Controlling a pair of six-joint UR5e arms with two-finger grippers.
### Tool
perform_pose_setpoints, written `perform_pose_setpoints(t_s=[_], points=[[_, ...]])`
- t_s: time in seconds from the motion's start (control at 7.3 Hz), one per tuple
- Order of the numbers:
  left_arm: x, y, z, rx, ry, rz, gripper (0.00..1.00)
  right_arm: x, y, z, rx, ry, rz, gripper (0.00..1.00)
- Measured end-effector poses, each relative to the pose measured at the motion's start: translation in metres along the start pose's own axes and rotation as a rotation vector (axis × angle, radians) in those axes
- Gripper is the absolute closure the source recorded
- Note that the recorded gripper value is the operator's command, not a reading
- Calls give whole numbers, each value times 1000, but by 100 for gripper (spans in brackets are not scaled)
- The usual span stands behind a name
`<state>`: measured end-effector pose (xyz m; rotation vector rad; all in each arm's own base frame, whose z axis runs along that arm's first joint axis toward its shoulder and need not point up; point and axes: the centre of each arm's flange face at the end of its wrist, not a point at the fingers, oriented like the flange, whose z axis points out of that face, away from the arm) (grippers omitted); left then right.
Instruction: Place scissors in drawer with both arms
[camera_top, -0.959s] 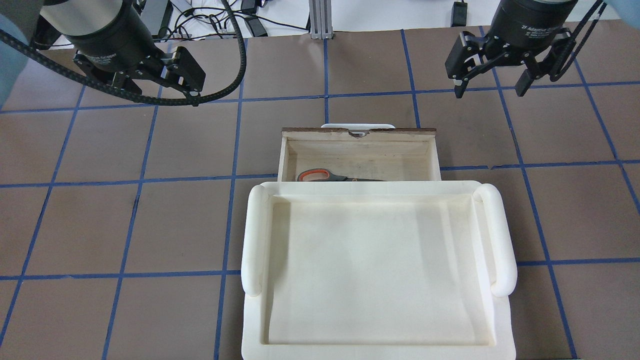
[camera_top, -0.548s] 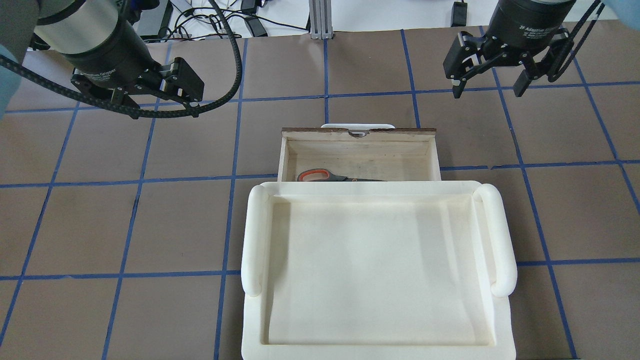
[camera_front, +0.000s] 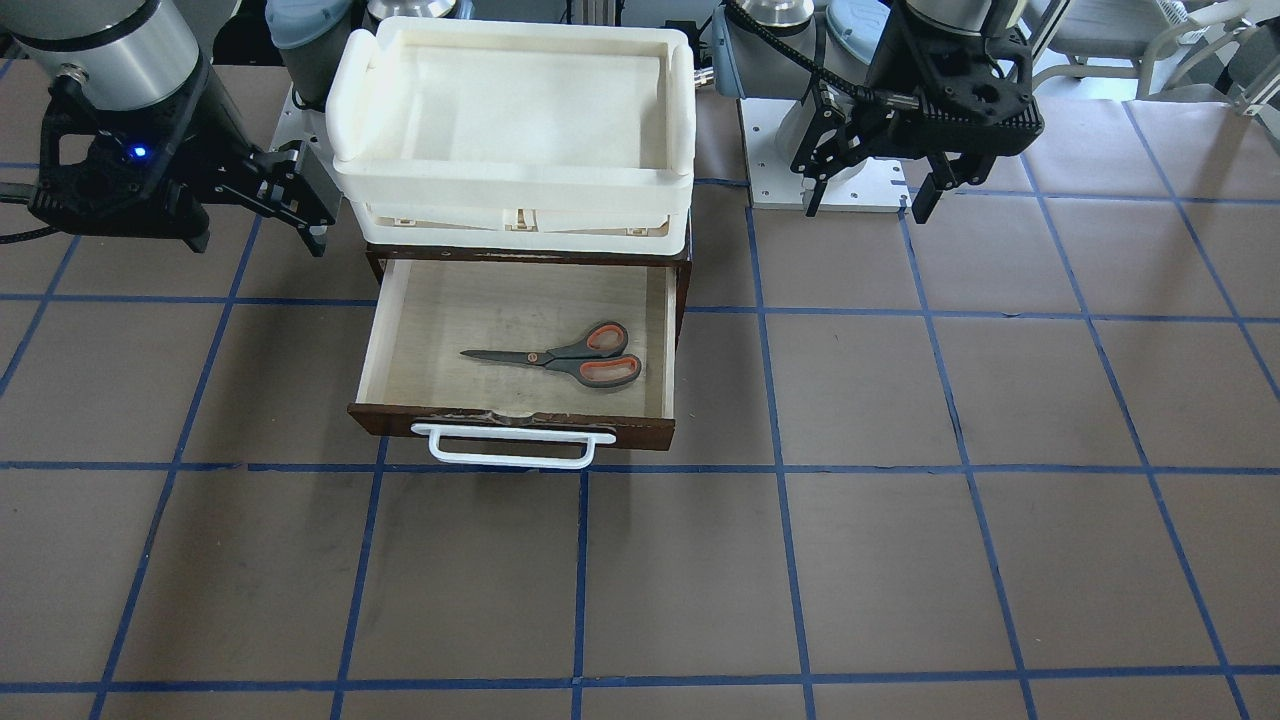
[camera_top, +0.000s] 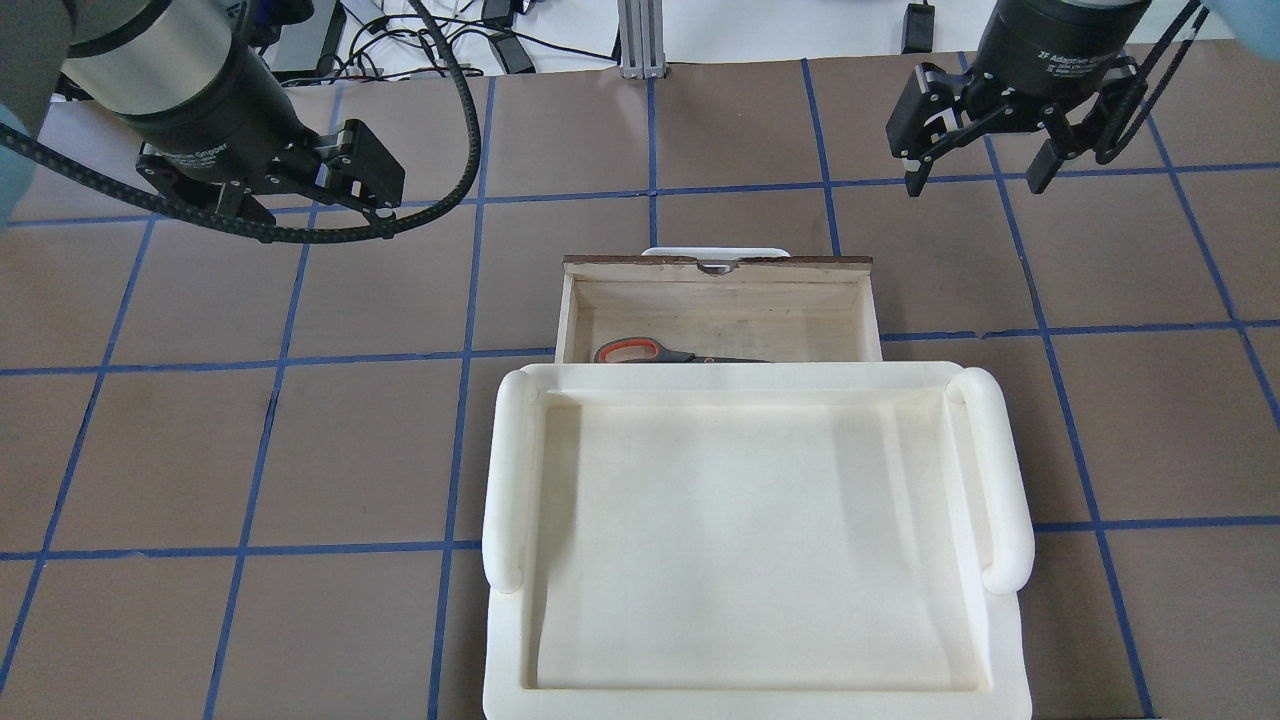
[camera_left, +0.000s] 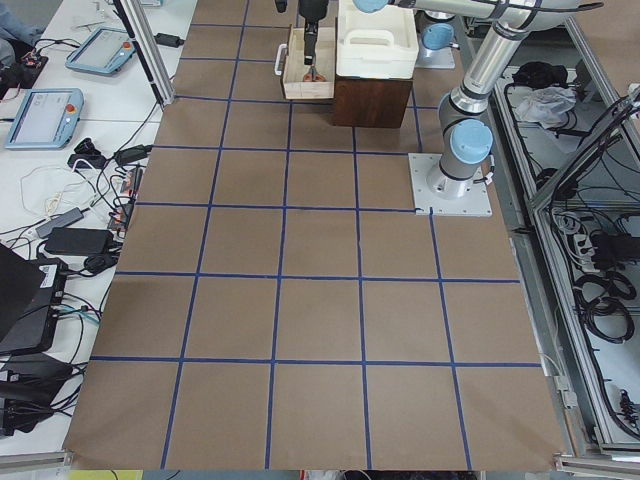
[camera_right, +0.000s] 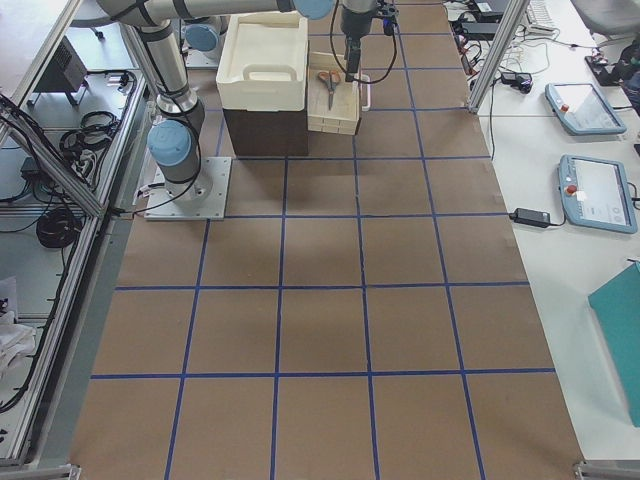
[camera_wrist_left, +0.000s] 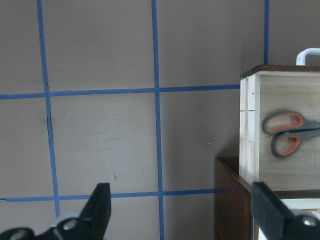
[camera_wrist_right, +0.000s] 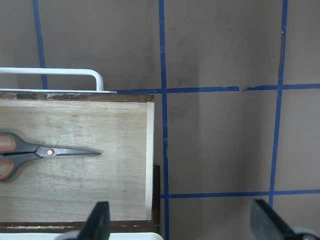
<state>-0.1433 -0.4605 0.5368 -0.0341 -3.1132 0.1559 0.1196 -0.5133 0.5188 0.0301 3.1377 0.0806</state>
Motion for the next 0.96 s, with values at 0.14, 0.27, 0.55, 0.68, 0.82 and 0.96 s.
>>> perform_pose_setpoints(t_s=[0.14,0.27,0.55,0.68,0.82,0.96], points=[[0,0,0,-1,0,-2,0,0,0,0,1,-1,0,0],[1,1,0,-5,1,-3,0,0,0,-1,3,-3,0,0],[2,1,3,-15,2,5,0,0,0,-1,4,-3,0,0],[2,1,3,-16,3,8,0,0,0,-1,4,-2,0,0],[2,1,3,-15,3,8,0,0,0,-1,4,-1,0,0],[1,2,3,-15,2,8,0,0,0,0,3,0,0,0]])
